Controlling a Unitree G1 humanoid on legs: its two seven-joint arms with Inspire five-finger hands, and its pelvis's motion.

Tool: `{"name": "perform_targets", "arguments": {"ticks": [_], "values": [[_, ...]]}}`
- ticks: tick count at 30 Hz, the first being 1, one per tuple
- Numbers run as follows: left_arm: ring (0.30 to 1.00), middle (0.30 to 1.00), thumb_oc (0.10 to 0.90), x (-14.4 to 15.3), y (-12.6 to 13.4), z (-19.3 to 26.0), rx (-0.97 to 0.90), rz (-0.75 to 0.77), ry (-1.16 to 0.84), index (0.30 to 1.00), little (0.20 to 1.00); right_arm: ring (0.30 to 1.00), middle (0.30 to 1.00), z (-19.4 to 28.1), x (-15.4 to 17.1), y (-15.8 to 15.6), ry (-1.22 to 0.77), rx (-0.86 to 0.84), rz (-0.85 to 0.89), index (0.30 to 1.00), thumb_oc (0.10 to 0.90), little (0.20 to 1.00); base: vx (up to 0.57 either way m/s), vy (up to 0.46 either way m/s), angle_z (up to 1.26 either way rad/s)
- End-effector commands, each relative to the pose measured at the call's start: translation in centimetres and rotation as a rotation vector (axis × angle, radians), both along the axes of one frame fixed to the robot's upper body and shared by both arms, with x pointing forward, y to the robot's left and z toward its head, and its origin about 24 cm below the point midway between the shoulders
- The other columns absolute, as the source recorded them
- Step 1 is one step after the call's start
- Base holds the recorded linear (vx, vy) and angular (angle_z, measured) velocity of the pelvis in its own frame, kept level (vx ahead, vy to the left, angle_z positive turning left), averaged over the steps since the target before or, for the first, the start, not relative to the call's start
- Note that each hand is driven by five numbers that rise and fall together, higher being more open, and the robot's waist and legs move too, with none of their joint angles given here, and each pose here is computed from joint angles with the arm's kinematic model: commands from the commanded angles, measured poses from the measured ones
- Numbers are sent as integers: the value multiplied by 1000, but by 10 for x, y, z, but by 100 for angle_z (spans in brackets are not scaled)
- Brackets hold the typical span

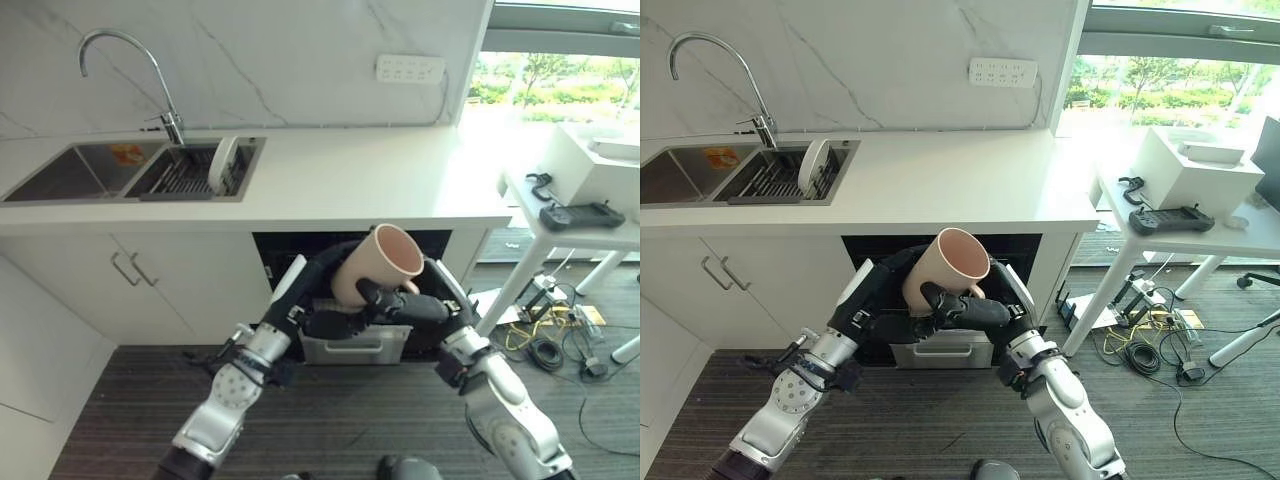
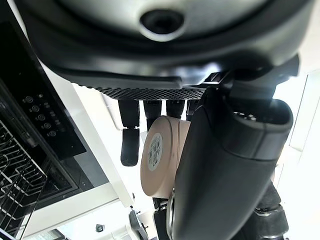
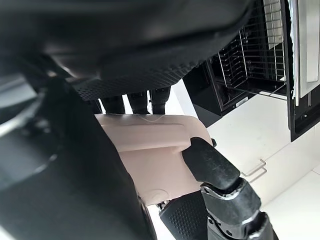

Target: Place the dishes in the dishwasher.

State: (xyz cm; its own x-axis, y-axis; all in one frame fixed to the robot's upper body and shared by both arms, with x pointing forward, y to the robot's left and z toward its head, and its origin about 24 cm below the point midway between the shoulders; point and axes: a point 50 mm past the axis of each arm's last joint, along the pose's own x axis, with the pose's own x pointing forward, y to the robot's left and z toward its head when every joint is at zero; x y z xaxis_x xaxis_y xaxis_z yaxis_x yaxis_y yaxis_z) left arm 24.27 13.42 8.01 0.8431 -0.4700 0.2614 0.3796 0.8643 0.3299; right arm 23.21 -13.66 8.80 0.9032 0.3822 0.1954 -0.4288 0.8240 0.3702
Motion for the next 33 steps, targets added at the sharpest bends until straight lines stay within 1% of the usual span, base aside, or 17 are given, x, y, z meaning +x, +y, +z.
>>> {"name": "perform_targets", "arguments": {"ticks": [1,2,3,4,5,9,10,11,13,16,20,25,33], "values": [[300,300,400,-5,-32,37,-35,-221,-177,300,300,300,300,67,9,12,-353,163,23,300,400,300,0,0,0],[300,300,400,-4,-32,36,-38,-215,-165,300,300,300,300,68,9,11,-356,166,14,300,400,300,0,0,0],[465,465,510,-4,-29,32,-44,-196,-137,465,465,300,300,69,9,9,-363,169,-7,300,400,300,0,0,0],[585,585,590,-3,-28,29,-43,-181,-119,585,585,300,300,69,8,7,-368,171,-20,300,400,300,0,0,0],[900,900,800,-3,-26,26,-42,-164,-102,900,900,300,300,70,8,6,-372,172,-30,300,400,300,0,0,0],[900,900,800,-2,-9,8,-54,-48,-4,900,900,300,300,72,7,-1,-389,174,-74,300,400,300,0,0,0],[900,900,800,-2,15,-10,-81,101,79,900,900,300,300,73,6,-9,-402,173,-119,300,400,300,0,0,0],[900,900,800,-2,21,-14,-88,145,93,900,900,300,300,73,6,-11,-407,174,-131,300,400,300,0,0,0],[900,900,800,-4,49,-30,-172,329,171,900,900,300,300,74,6,-21,-421,171,-184,300,400,300,0,0,0],[900,900,800,-8,75,-41,-268,516,215,900,900,300,300,75,6,-28,-427,171,-234,300,400,300,0,0,0],[900,900,800,-12,98,-45,-361,694,207,900,900,300,300,76,5,-38,-429,175,-288,300,400,300,3,3,1],[900,900,800,-17,116,-46,-393,841,172,900,900,300,300,77,3,-47,-433,189,-345,300,400,300,0,0,0],[900,900,800,-23,130,-52,-412,944,178,900,900,300,300,78,2,-57,-441,202,-392,300,400,300,0,0,0]]}}
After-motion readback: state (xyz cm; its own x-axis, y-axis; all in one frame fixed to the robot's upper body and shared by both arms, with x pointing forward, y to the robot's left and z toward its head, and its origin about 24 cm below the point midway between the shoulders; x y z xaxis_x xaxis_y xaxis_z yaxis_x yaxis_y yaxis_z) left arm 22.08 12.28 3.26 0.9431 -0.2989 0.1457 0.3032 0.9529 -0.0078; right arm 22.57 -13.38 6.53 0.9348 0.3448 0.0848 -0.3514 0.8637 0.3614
